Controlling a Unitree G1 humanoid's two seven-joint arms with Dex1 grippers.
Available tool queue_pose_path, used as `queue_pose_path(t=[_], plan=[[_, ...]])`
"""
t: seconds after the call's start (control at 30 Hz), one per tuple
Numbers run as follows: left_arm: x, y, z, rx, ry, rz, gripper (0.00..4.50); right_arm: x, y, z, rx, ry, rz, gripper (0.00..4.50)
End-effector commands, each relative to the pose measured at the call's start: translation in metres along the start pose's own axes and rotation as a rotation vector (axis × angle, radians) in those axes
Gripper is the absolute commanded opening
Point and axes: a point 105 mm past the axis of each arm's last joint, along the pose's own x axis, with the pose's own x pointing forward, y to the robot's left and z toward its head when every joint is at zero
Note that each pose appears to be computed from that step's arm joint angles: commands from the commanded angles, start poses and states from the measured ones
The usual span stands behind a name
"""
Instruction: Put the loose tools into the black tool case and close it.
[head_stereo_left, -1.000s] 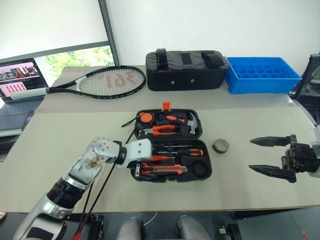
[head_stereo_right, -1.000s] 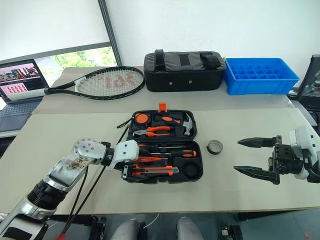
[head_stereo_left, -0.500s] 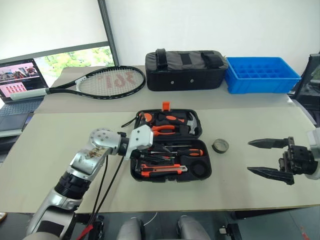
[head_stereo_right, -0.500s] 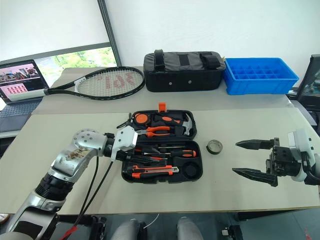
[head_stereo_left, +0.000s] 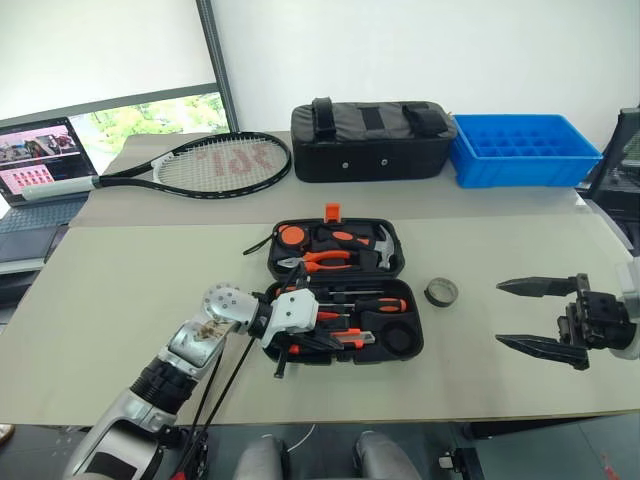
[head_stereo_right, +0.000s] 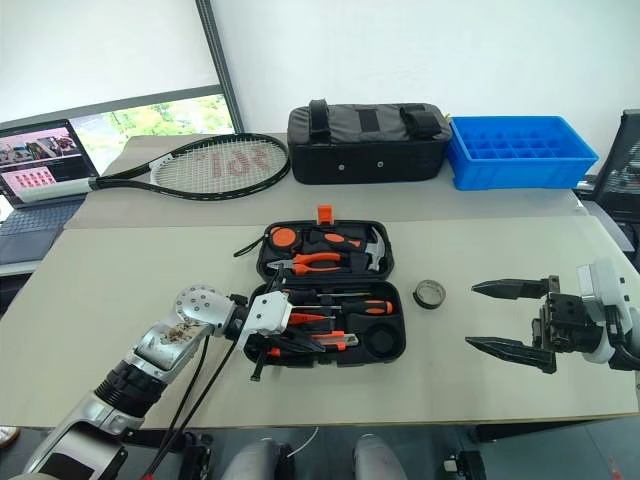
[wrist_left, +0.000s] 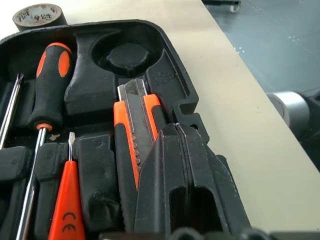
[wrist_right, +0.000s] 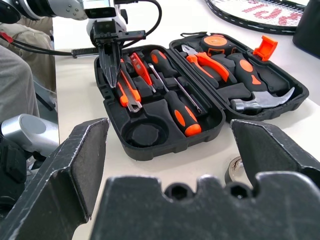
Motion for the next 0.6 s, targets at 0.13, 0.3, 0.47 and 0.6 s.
queue_pose_path(t=[0.13,0.3,0.47,0.6], plan=[[0.009,-0.004,-0.026,-0.129,0.028,0.009,0.01,-0.002,0.004,0.005,-0.032,-0.024,0.016,4.50],[0.013,-0.005,-0.019,-0.270,-0.084,-0.007,0.01,-0.002,0.003,0.006,-0.032,-0.022,0.017,4.50],[0.009,-0.001,-0.019,-0.271,-0.073,0.007,0.01,0.002,-0.003,0.004,-0.045,0.000,0.000,4.50],[0.002,0.008,-0.004,-0.235,-0.110,0.050,0.01,0.007,-0.008,0.002,-0.058,0.021,-0.016,4.50]])
